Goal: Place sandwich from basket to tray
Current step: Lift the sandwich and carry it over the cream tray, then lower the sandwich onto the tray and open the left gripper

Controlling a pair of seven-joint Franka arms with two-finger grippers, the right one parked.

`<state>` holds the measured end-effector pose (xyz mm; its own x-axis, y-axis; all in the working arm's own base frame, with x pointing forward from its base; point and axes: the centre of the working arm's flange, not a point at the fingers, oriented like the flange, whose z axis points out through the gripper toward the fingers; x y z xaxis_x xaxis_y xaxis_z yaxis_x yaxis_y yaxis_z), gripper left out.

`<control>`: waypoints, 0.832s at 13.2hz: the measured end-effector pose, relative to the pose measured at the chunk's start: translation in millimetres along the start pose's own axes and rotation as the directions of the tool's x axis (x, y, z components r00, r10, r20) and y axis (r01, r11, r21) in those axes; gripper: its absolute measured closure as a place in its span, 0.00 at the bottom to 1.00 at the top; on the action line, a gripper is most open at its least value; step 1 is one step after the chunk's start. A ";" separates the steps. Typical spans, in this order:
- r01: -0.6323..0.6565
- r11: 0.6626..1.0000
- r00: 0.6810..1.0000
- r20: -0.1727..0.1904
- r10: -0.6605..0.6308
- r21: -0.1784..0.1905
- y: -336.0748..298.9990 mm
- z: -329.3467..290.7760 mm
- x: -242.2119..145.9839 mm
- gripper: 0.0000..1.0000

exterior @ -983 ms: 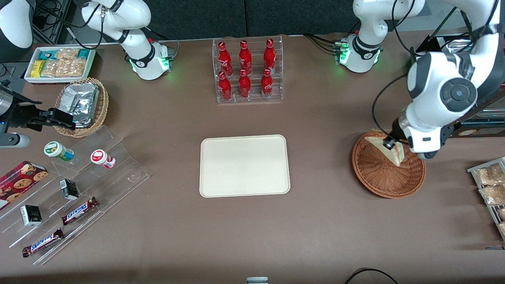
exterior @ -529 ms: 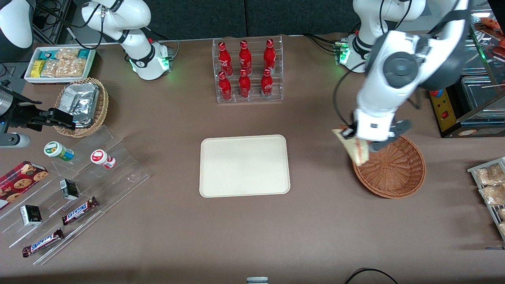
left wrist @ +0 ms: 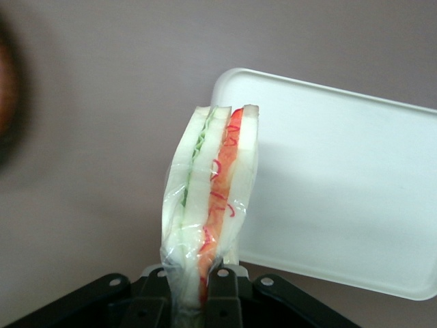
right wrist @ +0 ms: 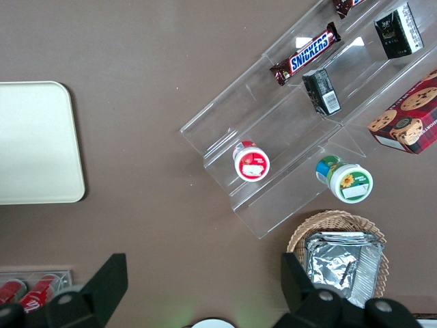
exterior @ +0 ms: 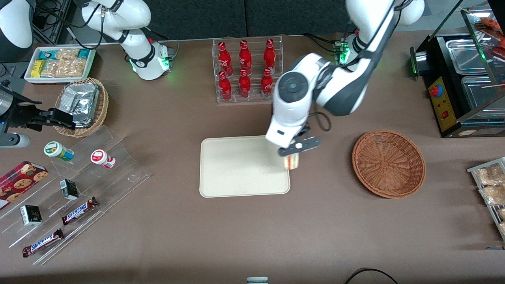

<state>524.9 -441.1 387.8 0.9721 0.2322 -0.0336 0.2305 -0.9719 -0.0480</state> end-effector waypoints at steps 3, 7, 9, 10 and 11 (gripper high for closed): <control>-0.054 0.997 0.998 -0.021 0.053 -0.047 33.7 51.3 -6.6 0.85; -0.127 0.990 0.992 -0.028 0.125 -0.065 59.7 99.0 -23.6 0.85; -0.153 0.987 0.988 -0.021 0.152 -0.056 64.9 108.7 -31.3 0.85; -0.163 0.985 0.987 -0.020 0.162 -0.055 68.6 113.9 -36.2 0.85; -0.170 0.984 0.985 -0.023 0.169 -0.060 72.6 119.1 -40.2 0.85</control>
<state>497.3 -516.4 266.8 0.9978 0.0637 -0.0179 0.0641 -0.9978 0.0189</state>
